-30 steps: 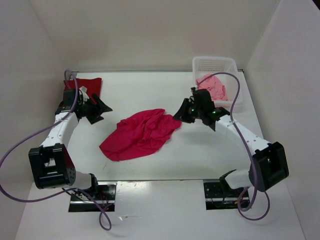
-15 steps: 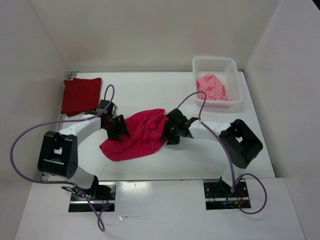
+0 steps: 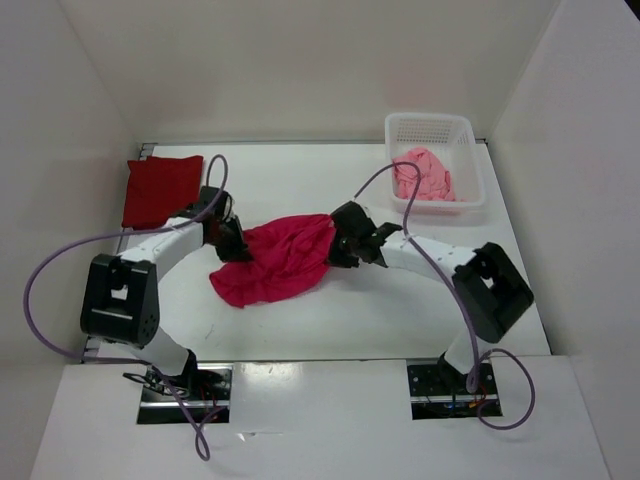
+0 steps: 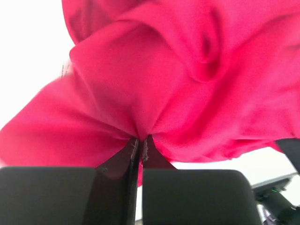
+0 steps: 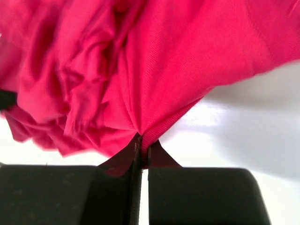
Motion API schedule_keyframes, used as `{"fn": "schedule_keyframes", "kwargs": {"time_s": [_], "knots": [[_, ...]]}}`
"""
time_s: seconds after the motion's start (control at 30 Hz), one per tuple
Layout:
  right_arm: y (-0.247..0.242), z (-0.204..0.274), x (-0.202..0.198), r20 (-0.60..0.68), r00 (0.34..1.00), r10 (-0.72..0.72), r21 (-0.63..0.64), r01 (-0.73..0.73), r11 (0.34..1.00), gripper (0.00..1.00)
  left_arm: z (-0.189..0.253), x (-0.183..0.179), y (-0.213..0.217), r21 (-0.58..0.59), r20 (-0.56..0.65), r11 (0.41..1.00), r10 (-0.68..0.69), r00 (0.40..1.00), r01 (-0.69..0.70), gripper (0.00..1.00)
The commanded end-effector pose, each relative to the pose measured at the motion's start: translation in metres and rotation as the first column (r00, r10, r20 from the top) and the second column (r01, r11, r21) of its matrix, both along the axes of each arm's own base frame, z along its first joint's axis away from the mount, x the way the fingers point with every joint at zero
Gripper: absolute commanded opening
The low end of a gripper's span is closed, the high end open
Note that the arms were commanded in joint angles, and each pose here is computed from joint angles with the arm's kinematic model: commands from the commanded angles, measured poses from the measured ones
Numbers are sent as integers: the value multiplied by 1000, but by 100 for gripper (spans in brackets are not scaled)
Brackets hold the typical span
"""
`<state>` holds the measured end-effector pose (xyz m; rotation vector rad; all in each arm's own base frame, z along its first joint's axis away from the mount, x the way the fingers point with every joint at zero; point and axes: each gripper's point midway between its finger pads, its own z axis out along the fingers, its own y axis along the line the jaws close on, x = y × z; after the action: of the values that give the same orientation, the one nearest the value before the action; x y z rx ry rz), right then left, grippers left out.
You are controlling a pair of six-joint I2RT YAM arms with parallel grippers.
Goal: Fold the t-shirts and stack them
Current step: Flatten out the tshirt
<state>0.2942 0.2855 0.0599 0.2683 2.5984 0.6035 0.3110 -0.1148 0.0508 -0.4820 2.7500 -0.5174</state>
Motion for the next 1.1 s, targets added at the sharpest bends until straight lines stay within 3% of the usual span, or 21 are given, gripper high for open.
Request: {"fn": "schedule_keyframes", "kwargs": {"time_s": [0.0, 0.1, 0.27, 0.4, 0.43, 0.53, 0.63, 0.77, 0.93, 0.97, 1.0, 1.03, 1.07], "knots": [[-12, 103, 8, 207, 978, -3, 49, -7, 999, 0, 94, 34, 3, -60, 244, 998, 36, 969, -22, 0], [-23, 183, -2, 328, 945, -8, 128, -36, 991, 0, 148, 32, 16, -60, 349, 997, 63, 935, -45, 0], [-56, 254, -20, 410, 912, 18, 162, -93, 982, 0, 222, 30, 45, -92, 491, 993, 111, 864, -76, 0], [-90, 281, -22, 473, 881, -1, 172, -92, 981, 0, 257, 22, 69, -43, 564, 995, 100, 820, -92, 1], [-111, 269, -9, 460, 887, -35, 149, -38, 988, 0, 256, 23, 75, -19, 570, 995, 95, 816, -103, 4], [-124, 252, -9, 419, 908, -26, 197, -63, 978, 0, 255, 20, 72, -21, 564, 997, 77, 822, -79, 8], [-123, 218, 7, 379, 925, -22, 214, -65, 975, 0, 224, 17, 69, -33, 508, 997, 73, 858, -66, 11], [-113, 170, 52, 309, 950, -52, 182, -5, 983, 0, 148, 29, 58, -87, 313, 996, 46, 949, -19, 12], [-110, 120, 124, 232, 967, -105, 59, 94, 994, 0, 81, 62, 69, -52, 190, 997, 67, 979, -58, 15], [-105, 118, 132, 234, 967, -102, 51, 92, 994, 0, 55, 70, 73, -37, 136, 997, 74, 988, -70, 21], [-104, 115, 147, 227, 966, -124, 41, 118, 992, 1, 49, 79, 76, -27, 131, 997, 79, 988, -76, 39], [-103, 115, 151, 228, 966, -124, 42, 118, 992, 6, 42, 85, 79, -31, 111, 995, 96, 989, -93, 39], [-96, 128, 155, 251, 960, -125, 60, 113, 992, 22, 29, 88, 85, -31, 79, 994, 110, 991, -108, 47]]}}
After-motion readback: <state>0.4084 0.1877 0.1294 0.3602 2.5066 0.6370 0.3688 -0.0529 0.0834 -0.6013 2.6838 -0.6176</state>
